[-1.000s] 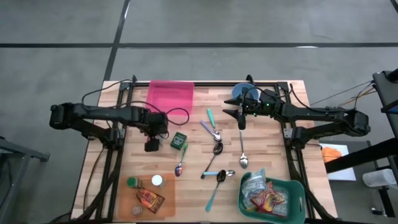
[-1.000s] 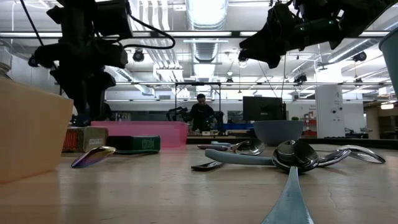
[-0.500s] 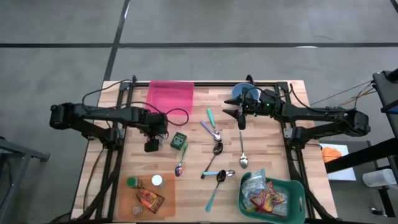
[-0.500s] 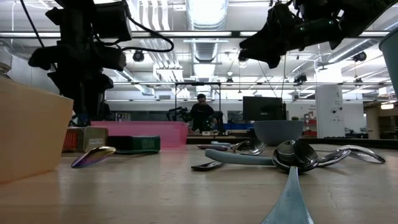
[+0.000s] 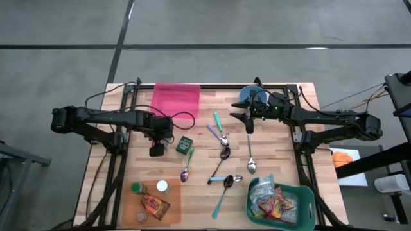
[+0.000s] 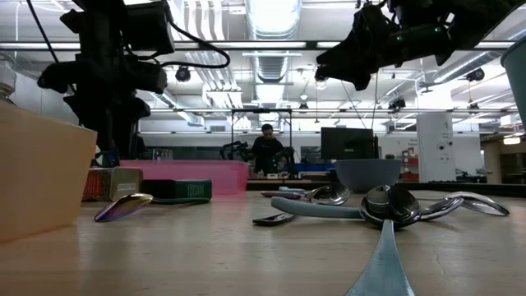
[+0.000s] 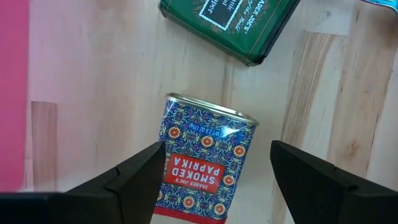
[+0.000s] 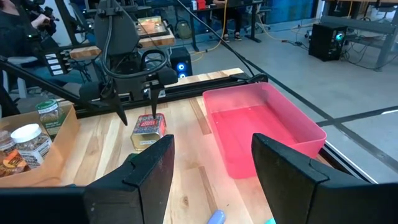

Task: Pick & Place Food Item
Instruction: Put the red seasoning can into the orange bin

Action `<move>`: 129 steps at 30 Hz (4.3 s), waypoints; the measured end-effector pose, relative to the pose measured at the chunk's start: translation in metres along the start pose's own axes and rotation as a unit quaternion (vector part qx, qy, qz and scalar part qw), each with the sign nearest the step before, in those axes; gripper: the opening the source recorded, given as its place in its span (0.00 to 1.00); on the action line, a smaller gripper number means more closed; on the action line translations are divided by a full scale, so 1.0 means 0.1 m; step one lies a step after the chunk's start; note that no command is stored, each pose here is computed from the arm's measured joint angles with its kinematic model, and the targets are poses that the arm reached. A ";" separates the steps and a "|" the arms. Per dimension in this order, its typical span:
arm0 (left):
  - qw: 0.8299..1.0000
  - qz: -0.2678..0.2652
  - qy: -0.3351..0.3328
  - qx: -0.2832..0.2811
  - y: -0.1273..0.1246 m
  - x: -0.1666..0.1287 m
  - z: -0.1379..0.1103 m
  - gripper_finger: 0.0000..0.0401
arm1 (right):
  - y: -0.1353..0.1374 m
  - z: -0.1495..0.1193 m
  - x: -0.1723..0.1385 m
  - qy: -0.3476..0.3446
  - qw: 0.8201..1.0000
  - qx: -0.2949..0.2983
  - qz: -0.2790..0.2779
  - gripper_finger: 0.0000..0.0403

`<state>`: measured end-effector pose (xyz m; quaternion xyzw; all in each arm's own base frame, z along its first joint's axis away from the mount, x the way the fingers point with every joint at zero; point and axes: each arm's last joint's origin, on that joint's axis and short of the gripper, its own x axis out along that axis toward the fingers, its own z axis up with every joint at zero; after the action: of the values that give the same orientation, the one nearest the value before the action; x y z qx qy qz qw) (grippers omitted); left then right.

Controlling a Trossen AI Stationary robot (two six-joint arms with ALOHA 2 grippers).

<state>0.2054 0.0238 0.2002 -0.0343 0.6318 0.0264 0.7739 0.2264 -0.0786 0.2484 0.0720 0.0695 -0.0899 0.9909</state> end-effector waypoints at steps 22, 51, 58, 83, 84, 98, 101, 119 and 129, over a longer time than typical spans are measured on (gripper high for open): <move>1.000 -0.015 0.000 0.014 -0.01 0.03 -0.01 0.89 | 0.00 0.00 0.00 0.000 1.000 0.000 0.000 0.52; 1.000 -0.013 -0.004 0.007 -0.01 0.13 -0.06 0.81 | 0.00 0.00 0.00 0.000 1.000 0.000 0.000 0.52; 1.000 -0.011 -0.005 -0.002 0.00 0.22 -0.08 0.81 | 0.00 0.00 0.00 0.000 1.000 0.000 0.000 0.52; 0.998 0.005 -0.015 -0.053 0.03 0.33 0.11 0.81 | 0.00 0.00 0.00 0.000 1.000 0.000 0.000 0.52; 0.998 0.006 -0.020 -0.058 0.03 0.33 0.11 0.81 | 0.00 0.00 0.00 0.000 1.000 0.000 0.000 0.52; 0.969 0.043 -0.068 -0.234 0.06 0.35 0.17 0.81 | 0.00 0.00 0.00 0.000 1.000 0.000 0.000 0.52; 0.959 0.042 -0.070 -0.271 0.06 0.35 0.17 0.81 | 0.00 0.00 0.00 0.000 1.000 0.000 0.000 0.52; 0.945 0.033 -0.082 -0.315 0.06 0.24 0.26 0.81 | 0.00 0.00 0.00 0.000 1.000 0.000 0.000 0.52; 0.960 -0.003 -0.052 -0.276 0.02 0.12 0.28 0.81 | 0.00 0.00 0.00 0.000 1.000 0.000 0.000 0.52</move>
<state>0.2351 0.0280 0.1941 -0.2474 0.5589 0.1989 0.7661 0.2263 -0.0785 0.2486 0.0720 0.0694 -0.0897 0.9909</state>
